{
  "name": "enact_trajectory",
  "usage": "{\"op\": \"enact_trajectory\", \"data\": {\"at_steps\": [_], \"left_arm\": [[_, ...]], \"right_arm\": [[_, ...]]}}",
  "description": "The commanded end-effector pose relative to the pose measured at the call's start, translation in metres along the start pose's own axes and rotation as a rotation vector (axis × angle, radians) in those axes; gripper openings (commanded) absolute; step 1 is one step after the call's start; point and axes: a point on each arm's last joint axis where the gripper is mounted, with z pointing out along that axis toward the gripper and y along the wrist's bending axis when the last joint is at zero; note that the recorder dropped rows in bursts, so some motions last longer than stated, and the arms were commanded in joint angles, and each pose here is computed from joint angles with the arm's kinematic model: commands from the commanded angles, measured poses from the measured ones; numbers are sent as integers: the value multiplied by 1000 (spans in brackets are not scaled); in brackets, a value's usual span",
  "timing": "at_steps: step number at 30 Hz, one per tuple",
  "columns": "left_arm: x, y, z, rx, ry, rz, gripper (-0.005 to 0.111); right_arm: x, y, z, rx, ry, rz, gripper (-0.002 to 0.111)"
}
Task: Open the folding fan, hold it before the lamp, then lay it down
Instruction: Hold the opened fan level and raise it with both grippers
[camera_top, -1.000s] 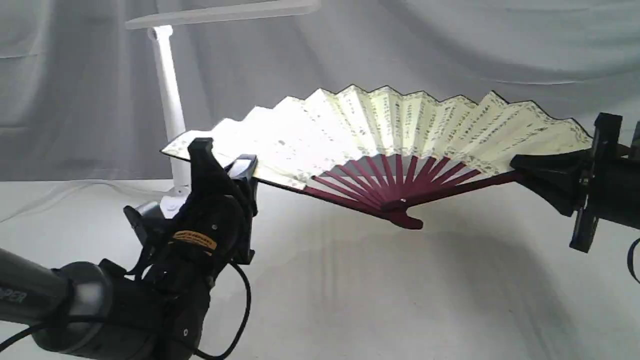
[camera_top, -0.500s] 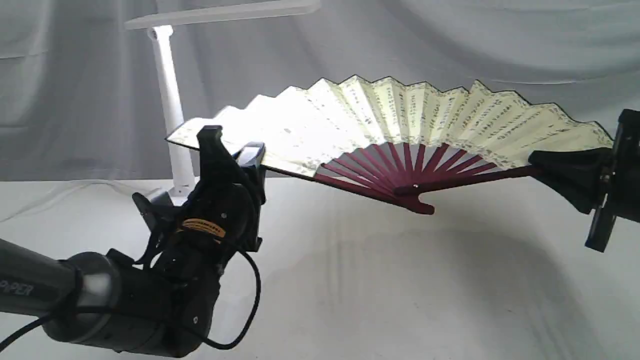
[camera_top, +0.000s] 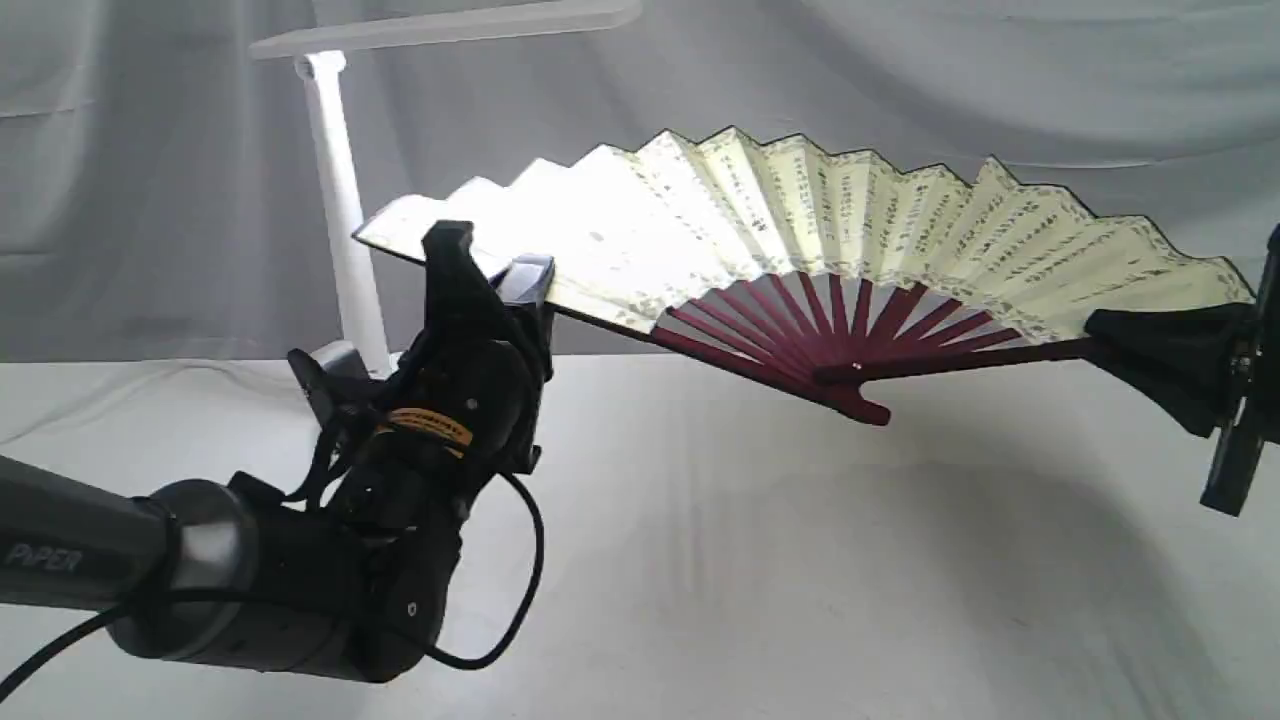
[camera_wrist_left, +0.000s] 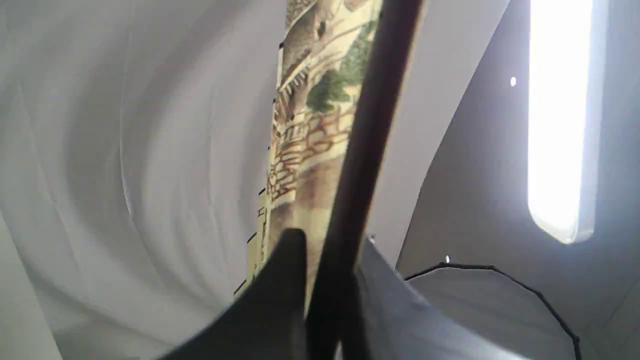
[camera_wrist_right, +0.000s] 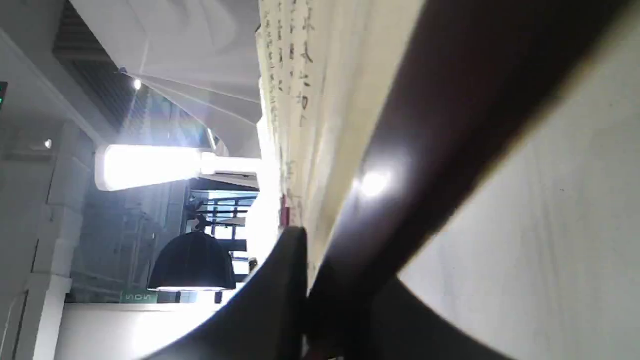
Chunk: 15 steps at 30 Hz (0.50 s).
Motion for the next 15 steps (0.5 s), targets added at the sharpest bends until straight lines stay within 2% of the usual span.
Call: {"op": "enact_trajectory", "data": {"at_steps": [1, 15], "left_arm": [[-24, -31, 4, 182, -185, -146, 0], [-29, -30, 3, 179, -239, -181, 0]], "right_arm": [[-2, -16, -15, 155, 24, -108, 0], [-10, -10, -15, 88, -72, -32, 0]]}}
